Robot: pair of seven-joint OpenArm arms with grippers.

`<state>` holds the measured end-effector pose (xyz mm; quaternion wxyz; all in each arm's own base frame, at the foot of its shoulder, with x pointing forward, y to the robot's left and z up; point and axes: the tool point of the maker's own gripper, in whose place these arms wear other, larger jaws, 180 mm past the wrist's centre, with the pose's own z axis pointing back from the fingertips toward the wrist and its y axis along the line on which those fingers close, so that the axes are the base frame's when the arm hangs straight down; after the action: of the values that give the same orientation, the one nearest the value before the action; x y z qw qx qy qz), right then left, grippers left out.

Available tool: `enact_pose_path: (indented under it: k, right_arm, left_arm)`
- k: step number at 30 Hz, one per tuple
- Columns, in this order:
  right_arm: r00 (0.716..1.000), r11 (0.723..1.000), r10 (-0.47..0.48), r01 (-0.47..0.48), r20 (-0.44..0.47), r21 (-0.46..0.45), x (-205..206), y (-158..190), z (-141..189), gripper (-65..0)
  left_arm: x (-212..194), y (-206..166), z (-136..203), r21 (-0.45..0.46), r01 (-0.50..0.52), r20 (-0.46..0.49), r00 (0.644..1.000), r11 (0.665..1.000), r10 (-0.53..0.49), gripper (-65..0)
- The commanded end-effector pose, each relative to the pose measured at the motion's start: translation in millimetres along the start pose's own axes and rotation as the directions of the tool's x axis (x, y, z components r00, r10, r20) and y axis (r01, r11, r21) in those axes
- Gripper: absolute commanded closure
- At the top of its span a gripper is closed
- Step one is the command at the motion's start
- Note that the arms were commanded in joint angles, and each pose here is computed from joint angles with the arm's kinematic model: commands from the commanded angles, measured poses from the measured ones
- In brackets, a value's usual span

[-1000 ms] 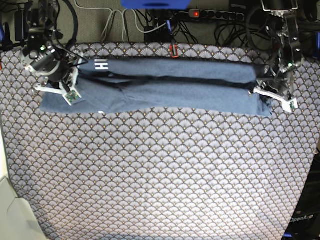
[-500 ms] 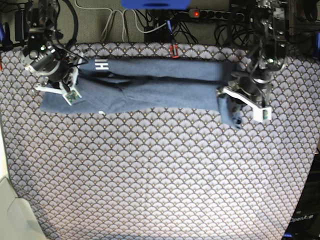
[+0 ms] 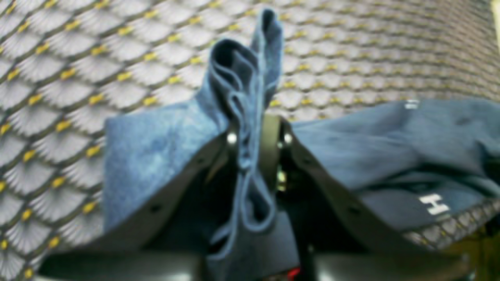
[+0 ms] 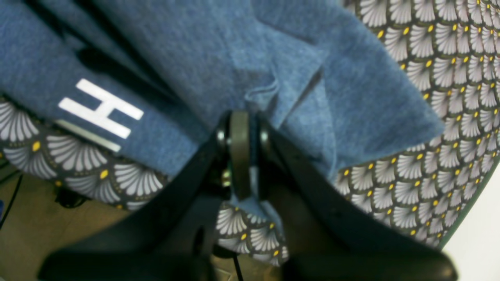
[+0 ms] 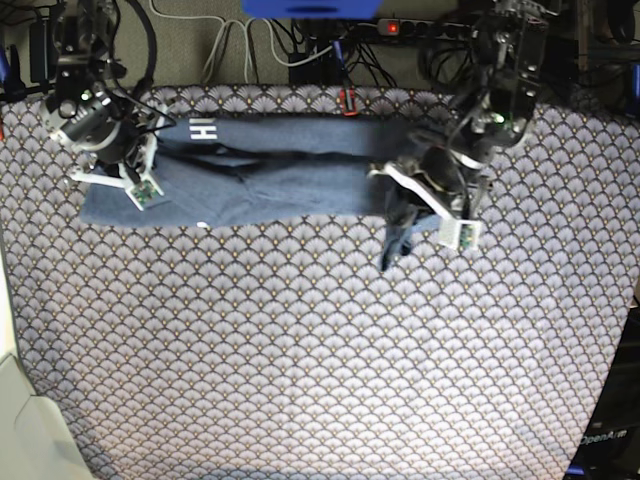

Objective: Fold the T-shirt properly
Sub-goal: 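Fold the strip end over toward the right gripper with the left gripper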

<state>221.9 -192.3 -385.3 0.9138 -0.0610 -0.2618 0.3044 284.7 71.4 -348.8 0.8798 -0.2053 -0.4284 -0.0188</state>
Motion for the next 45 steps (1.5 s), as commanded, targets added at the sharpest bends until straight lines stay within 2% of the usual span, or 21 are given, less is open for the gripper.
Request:
enact_pose_path:
  k: [1, 10, 16, 21, 25, 28, 35, 45]
  right_arm:
    - [1.0, 1.0, 0.004, -0.004, 0.025, -0.016, 6.2, -4.9, 3.6, 0.0]
    - [1.0, 1.0, 0.004, -0.003, 0.021, -0.014, 5.0, -4.4, 3.3, 0.0]
    - [1.0, 1.0, 0.005, -0.005, 0.019, -0.015, 4.5, -4.8, 3.4, 0.0]
    - [1.0, 1.0, 0.007, -0.007, 0.017, -0.017, 4.4, -6.0, 3.6, 0.0]
    - [1.0, 1.0, 0.007, -0.007, 0.019, -0.017, 4.7, -6.0, 3.6, 0.0]
    - [1.0, 1.0, 0.006, -0.006, 0.018, -0.016, 4.3, -5.2, 3.5, 0.0]
    - [1.0, 1.0, 0.007, -0.007, 0.017, -0.017, 4.1, -5.6, 3.6, 0.0]
    - [1.0, 1.0, 0.008, -0.008, 0.013, -0.016, 2.8, -5.6, 3.7, 0.0]
  left_arm:
    - [14.3, -9.1, 0.7, -0.026, 0.017, 0.043, 0.999, 1.0, -0.016, 0.0]
    - [29.4, -56.8, -14.1, -0.136, 0.029, 0.075, 0.997, 0.99, -0.019, 0.0]
    - [23.5, -101.4, -18.4, -0.244, 0.075, 0.061, 0.996, 0.967, -0.062, 0.0]
    - [17.7, -95.4, -20.9, -0.195, 0.028, 0.035, 0.999, 0.98, -0.022, 0.0]
    - [15.8, -92.5, -20.4, -0.188, 0.03, 0.029, 0.999, 0.982, -0.025, 0.0]
    - [14.0, -94.4, -21.1, -0.195, 0.021, 0.023, 1.0, 0.981, -0.017, -0.1]
    - [-11.8, -124.6, -30.5, -0.264, 0.059, -0.046, 0.996, 0.963, -0.073, -0.1]
    - [-10.4, -124.6, -31.2, -0.264, 0.05, -0.042, 0.997, 0.963, -0.063, -0.1]
